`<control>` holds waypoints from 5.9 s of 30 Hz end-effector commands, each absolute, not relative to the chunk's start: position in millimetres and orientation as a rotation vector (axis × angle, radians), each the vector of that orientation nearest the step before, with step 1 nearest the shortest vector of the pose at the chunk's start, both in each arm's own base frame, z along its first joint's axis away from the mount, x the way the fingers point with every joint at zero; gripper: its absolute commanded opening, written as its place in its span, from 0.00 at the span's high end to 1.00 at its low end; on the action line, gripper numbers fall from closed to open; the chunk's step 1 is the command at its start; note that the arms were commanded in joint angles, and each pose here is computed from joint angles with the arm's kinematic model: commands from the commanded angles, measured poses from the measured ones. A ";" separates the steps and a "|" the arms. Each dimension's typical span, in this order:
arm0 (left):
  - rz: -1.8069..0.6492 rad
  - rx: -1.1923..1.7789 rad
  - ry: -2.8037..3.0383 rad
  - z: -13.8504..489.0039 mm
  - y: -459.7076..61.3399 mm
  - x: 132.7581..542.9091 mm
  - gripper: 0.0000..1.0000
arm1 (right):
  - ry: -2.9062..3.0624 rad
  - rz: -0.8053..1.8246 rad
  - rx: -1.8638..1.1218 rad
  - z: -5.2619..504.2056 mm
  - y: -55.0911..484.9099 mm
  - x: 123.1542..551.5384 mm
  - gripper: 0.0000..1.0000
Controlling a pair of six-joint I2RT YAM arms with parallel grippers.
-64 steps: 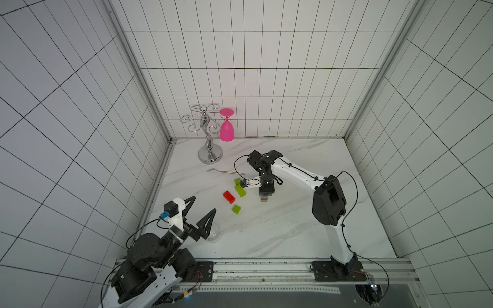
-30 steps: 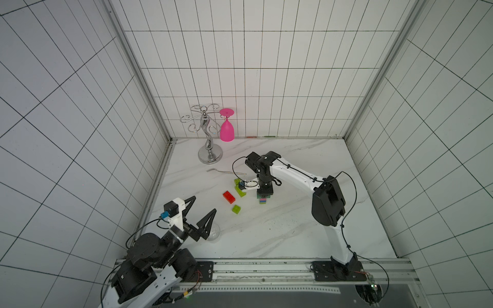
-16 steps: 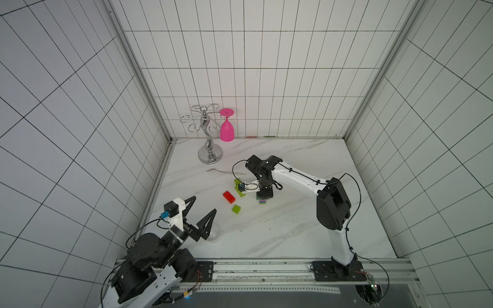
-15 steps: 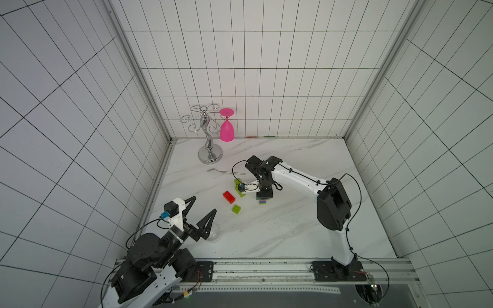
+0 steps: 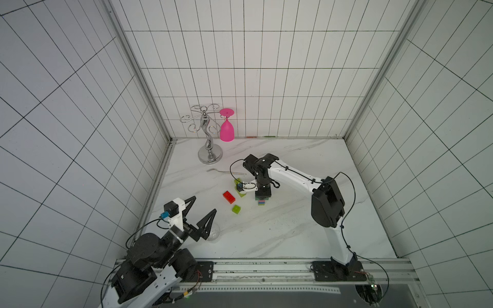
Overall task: Assemble a spoon with lego
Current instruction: Assemble the lego brick with the lego brick, then pick up the lego brick from the center of the board, then assemble the lego brick with the lego brick.
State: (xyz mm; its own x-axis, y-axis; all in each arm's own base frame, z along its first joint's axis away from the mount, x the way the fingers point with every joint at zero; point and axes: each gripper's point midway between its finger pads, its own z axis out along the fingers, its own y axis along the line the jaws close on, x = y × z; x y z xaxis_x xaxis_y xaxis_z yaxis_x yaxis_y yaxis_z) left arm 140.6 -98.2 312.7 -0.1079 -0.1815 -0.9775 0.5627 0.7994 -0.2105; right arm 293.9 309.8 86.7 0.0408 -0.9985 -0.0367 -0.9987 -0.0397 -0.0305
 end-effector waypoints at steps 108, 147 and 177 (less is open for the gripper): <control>0.046 -0.188 2.920 35.0 -117.8 332.8 0.50 | 2.084 0.267 -0.292 168.4 153.4 244.9 0.18; -0.122 0.586 2.722 125.0 -164.1 334.2 0.89 | 2.075 0.323 -0.308 172.0 159.4 240.5 0.19; -0.350 2.165 1.873 156.9 -313.0 268.4 0.99 | 1.995 0.377 -0.272 179.3 157.1 238.7 0.18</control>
State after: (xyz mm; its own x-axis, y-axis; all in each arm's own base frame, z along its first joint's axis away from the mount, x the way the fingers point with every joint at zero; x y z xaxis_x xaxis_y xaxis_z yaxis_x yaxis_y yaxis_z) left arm 264.8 -305.4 155.6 0.0852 0.9261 -0.3676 0.9958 -0.0914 0.0005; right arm 235.7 163.9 179.5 -0.4517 -0.0524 -0.8906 -0.3824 0.9133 0.1402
